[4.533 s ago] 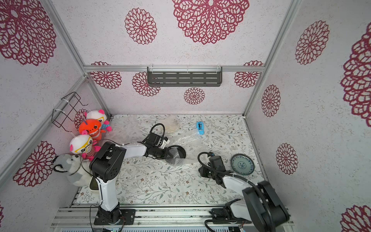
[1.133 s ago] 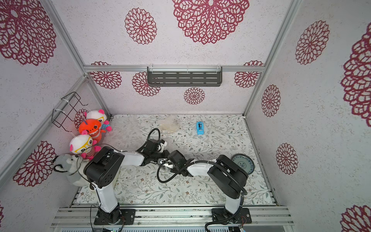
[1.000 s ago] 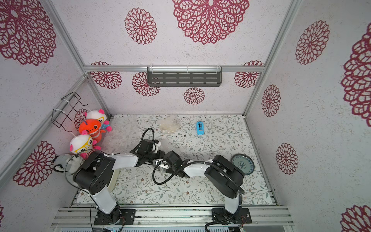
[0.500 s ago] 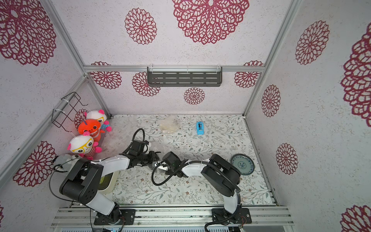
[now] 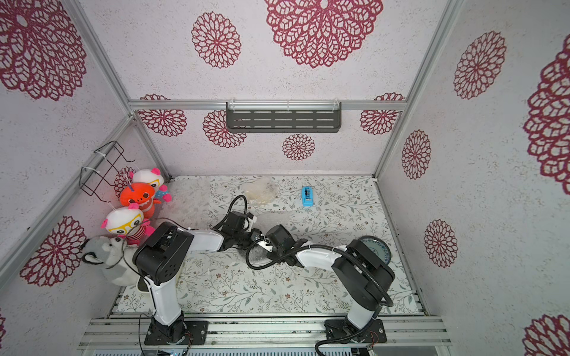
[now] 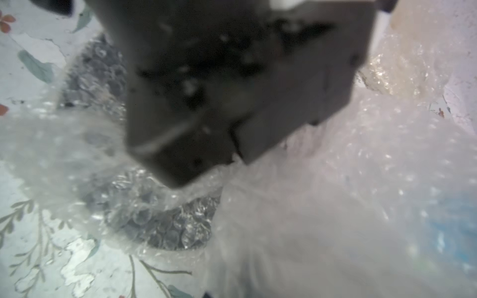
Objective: Wrap dinner plates in bubble wrap
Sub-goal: Wrap the plate in the bubble wrap.
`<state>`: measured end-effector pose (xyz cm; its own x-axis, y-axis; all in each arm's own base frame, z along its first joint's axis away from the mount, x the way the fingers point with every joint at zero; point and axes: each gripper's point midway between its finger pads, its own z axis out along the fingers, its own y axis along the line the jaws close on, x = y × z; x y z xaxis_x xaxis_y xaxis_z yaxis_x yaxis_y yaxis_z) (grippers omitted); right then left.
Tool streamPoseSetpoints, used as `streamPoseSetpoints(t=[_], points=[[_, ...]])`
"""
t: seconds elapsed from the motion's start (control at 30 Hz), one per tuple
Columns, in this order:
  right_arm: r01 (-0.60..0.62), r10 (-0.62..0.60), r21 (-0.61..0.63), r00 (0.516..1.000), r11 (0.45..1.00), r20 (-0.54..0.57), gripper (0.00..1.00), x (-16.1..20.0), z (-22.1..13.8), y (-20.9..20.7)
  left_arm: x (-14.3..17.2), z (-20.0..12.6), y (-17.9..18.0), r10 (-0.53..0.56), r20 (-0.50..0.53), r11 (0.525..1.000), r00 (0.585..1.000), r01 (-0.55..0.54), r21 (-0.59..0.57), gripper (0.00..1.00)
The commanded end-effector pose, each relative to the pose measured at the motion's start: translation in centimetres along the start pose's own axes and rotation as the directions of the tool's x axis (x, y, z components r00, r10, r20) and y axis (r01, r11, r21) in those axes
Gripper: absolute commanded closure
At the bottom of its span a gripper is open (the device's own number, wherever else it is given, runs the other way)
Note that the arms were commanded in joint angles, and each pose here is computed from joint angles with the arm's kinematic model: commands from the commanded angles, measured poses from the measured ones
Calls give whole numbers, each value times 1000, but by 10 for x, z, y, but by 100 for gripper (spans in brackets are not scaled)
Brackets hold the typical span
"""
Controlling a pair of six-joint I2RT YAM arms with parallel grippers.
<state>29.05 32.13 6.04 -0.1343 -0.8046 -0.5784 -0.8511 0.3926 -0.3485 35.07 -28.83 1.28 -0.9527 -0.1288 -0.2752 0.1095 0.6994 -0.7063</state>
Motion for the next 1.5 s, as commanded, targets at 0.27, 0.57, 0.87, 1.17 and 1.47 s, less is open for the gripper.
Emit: streamPoseSetpoints(t=[0.27, 0.57, 0.87, 1.17, 1.47], points=[[98, -105, -71, 989, 993, -102, 100, 0, 43, 41, 14, -62, 29, -96, -12, 990, 995, 94, -103, 78], [87, -106, -107, 977, 990, -187, 100, 31, 49, 53, 23, -92, 53, -94, -48, 972, 994, 81, -219, 78], [-30, 22, -104, 996, 994, -82, 100, 6, 37, 39, 4, -98, 42, -104, 13, 986, 995, 105, -129, 86], [-27, 23, -84, 999, 996, -47, 100, -10, 30, 26, 9, -110, 65, -114, 20, 955, 993, 115, -272, 100], [90, -82, -134, 995, 987, 62, 100, -69, 27, 49, 36, -62, 90, -185, -45, 956, 982, 169, -241, 100]])
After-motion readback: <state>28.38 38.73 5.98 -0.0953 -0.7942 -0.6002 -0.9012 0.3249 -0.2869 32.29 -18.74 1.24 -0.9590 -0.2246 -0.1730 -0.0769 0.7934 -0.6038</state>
